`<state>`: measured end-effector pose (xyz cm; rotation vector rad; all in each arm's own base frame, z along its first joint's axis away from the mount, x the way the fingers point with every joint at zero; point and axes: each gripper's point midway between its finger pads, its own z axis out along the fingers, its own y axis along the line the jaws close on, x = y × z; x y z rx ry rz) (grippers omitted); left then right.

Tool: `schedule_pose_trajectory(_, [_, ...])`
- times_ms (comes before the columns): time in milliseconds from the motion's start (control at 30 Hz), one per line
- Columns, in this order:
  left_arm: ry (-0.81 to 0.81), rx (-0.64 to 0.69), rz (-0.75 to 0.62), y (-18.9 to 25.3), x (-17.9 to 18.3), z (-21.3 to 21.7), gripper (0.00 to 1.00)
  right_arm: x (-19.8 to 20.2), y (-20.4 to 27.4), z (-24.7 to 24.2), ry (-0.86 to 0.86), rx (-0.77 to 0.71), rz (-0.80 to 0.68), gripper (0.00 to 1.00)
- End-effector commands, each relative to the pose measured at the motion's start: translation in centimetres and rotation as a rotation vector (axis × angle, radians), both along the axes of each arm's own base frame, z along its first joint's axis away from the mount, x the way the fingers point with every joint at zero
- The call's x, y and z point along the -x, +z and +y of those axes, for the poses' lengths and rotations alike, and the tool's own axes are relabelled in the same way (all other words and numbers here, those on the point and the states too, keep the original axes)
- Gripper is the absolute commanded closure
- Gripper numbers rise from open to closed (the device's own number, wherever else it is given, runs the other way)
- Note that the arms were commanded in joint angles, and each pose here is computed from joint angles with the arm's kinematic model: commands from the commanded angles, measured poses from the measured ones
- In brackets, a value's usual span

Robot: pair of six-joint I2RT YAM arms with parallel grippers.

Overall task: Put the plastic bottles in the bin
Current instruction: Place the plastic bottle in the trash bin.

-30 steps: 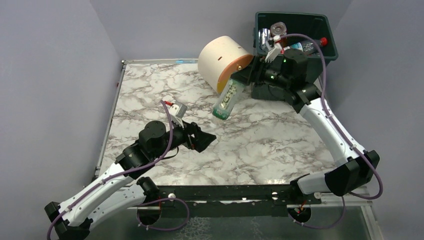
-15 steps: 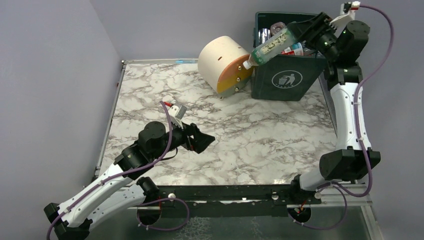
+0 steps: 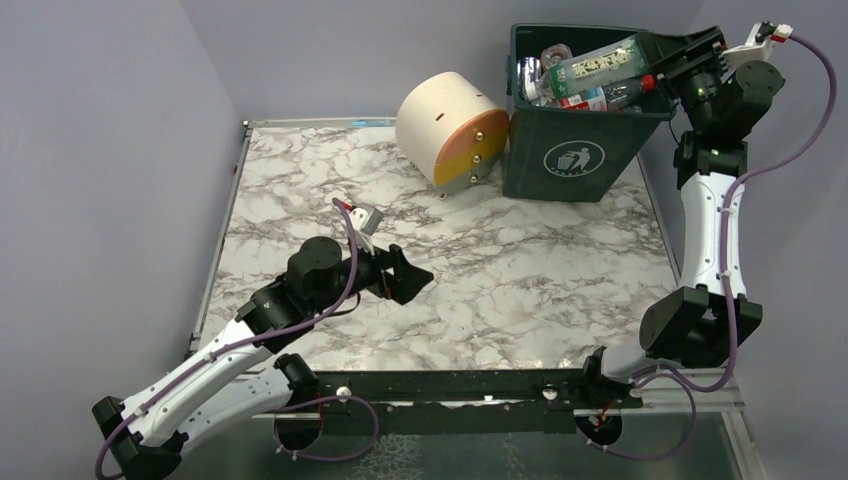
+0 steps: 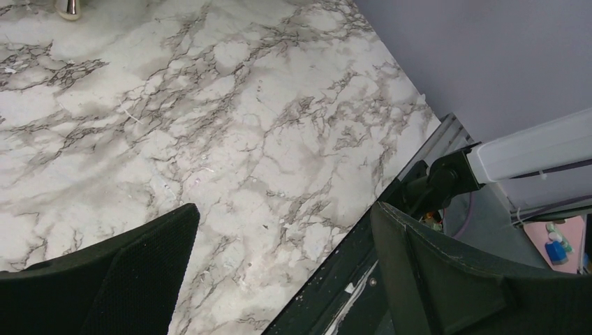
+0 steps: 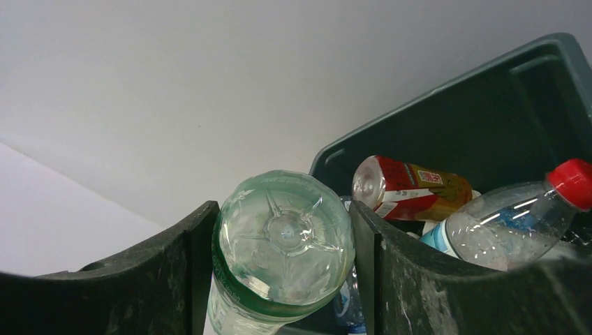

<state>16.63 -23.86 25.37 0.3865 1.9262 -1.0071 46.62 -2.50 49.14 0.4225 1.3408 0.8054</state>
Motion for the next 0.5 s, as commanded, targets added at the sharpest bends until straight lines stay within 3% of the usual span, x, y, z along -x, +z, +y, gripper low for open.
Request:
schedule_pose_trajectory(0, [-0.003, 0.004, -0.046, 1.8, -0.5, -0.2, 0.01, 0.6, 3.2, -1.7, -0.101, -0.006, -0.125, 0.46])
schedule_pose_trajectory(467, [-0.001, -0.003, -0.032, 1.5, -0.9, -0.7, 0.01, 0.8, 4.1, -5.7, -0.352, 0.114, -0.161, 0.45])
